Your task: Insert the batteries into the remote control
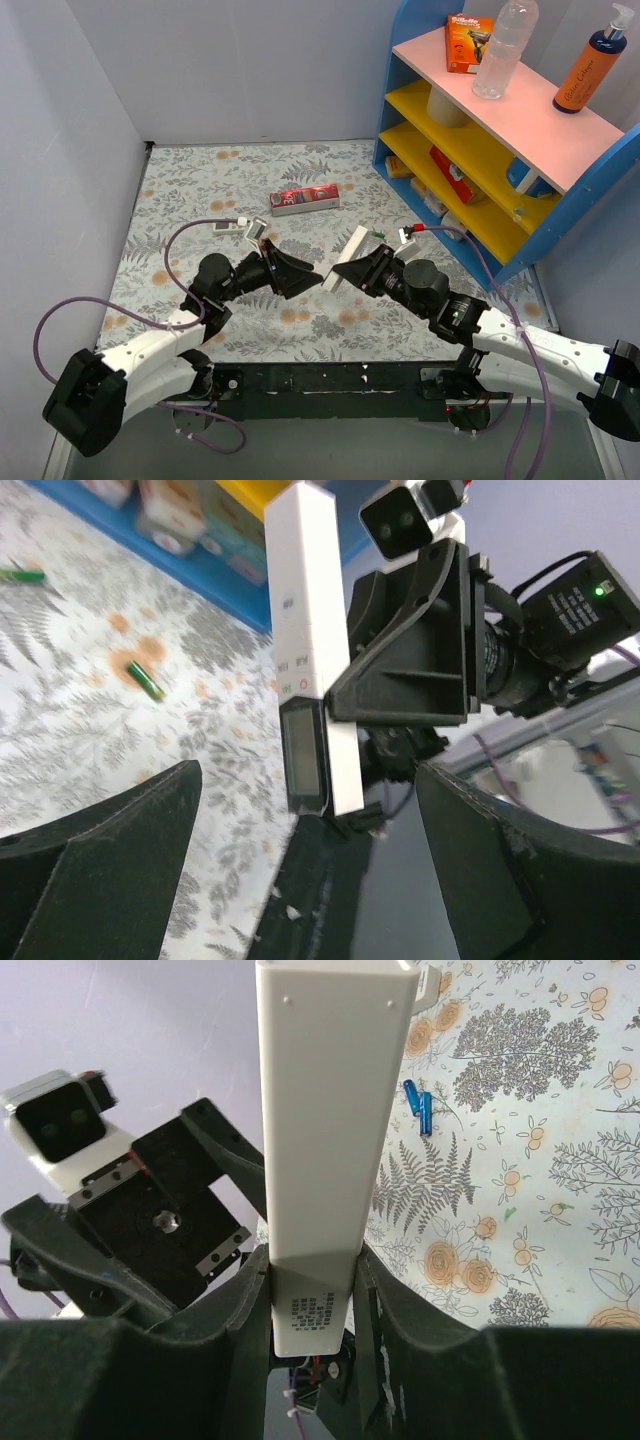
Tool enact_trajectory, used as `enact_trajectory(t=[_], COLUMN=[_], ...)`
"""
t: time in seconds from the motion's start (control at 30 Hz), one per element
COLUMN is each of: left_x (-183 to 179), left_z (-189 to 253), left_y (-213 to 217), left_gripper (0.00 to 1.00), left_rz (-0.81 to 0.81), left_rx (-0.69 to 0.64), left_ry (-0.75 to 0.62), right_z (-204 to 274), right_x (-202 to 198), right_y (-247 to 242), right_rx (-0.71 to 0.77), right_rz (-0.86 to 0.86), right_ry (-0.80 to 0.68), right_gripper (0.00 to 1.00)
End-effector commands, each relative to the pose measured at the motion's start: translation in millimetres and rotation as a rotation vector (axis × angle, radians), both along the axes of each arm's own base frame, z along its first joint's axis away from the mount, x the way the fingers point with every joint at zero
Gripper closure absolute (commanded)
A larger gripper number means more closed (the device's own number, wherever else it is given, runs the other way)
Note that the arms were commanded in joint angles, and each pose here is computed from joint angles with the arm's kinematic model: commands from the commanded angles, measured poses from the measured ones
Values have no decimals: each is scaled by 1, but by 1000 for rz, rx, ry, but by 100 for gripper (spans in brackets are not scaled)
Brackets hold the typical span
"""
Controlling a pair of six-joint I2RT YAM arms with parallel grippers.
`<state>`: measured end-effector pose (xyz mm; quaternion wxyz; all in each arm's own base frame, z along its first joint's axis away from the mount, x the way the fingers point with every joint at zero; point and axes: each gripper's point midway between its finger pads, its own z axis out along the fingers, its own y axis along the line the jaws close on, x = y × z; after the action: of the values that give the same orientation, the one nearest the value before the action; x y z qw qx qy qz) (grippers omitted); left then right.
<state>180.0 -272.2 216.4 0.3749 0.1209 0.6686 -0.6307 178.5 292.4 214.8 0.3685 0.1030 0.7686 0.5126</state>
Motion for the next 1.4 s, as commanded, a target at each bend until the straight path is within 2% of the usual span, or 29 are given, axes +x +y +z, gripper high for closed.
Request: enact_trajectory(t=[0.0, 0.17, 0.3, 0.5, 0.83, 1.0, 1.17, 1.27, 1.37], left_x=[23, 41, 44, 43, 24, 13, 14, 19, 23], left_z=[18, 37, 32, 32, 16, 9, 16, 22, 9], left_y=[11, 24, 25, 23, 8, -5, -13, -16, -19], left_gripper=[12, 12, 10, 7, 6, 6, 5, 8, 10], left_rz=[176, 311, 303, 284, 151, 81, 112, 157, 179], left_rx=[135, 280, 400, 465, 473, 464, 443, 389, 379], left_ry=[-194, -352, -449, -582, -586, -561, -547, -481, -384], right_z=[30, 38, 39, 48, 42, 38, 34, 31, 25], right_x=[12, 17, 21, 26, 30, 31, 30, 29, 26], right_y=[-2, -10, -16, -18, -13, -9, 0, 6, 9], right_rx=[135, 122, 128, 159, 149, 176, 180, 206, 230], right_rz=[-96, -152, -217, -253, -214, -220, -191, -176, -160], right_ry=[38, 83, 154, 205, 172, 211, 231, 256, 282], right_gripper=[99, 99, 99, 99, 99, 99, 99, 99, 99])
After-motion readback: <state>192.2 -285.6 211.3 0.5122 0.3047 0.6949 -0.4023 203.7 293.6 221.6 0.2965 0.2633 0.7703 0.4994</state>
